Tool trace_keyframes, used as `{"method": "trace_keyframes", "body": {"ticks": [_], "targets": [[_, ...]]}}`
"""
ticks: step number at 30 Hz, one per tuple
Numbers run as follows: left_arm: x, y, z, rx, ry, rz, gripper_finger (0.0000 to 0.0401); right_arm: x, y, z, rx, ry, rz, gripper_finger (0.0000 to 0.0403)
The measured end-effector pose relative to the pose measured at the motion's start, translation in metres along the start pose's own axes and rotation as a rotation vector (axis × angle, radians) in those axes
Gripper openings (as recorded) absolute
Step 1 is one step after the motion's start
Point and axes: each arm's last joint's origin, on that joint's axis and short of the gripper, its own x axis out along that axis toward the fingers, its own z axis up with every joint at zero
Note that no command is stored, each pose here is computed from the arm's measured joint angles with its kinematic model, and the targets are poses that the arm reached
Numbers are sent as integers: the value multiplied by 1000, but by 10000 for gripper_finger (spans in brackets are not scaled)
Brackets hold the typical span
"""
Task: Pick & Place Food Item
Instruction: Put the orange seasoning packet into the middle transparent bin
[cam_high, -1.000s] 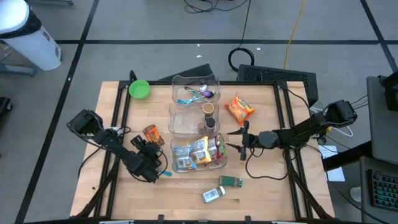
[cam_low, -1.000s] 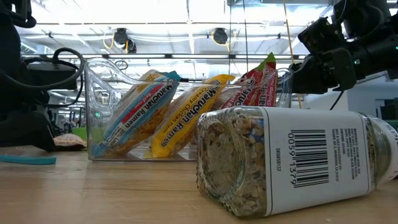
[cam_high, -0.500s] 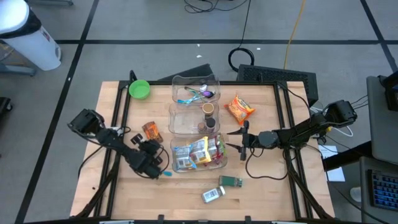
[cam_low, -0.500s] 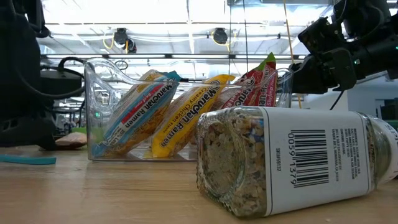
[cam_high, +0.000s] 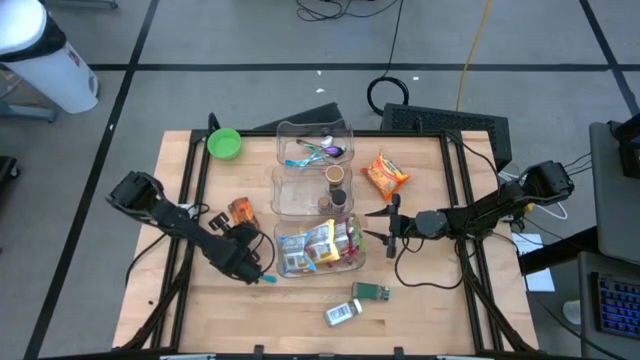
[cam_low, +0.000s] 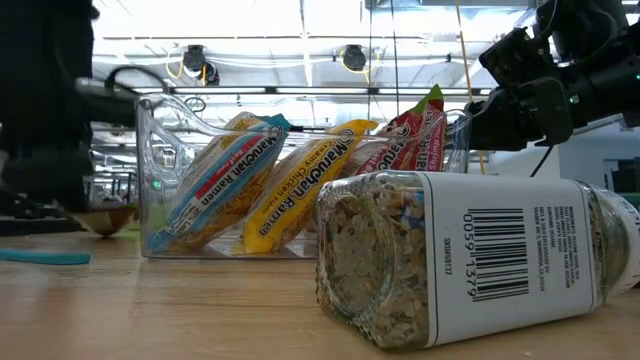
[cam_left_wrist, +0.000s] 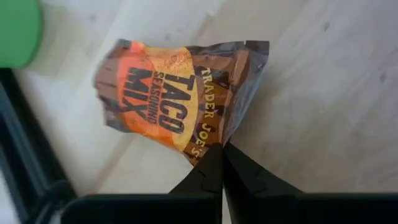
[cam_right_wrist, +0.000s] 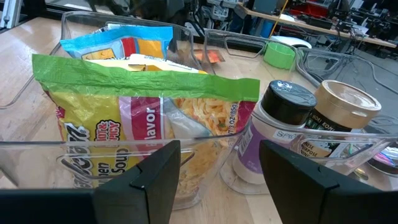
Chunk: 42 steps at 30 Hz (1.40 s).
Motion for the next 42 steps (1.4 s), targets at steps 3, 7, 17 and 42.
{"method": "trace_keyframes", "body": {"ticks": [3,7,17,42], "targets": [[-13,6,4,0,-8,-2,2,0,0,0,0,0,0,212],[-33,16,10,8,-18,-15,2,0,0,0,0,0,0,212],[-94,53,30,39,-7,18,1,0,0,0,0,0,0,212],[-171,107,101,49,-310,-156,0,0,0,0,1,-2,-1,212]]}}
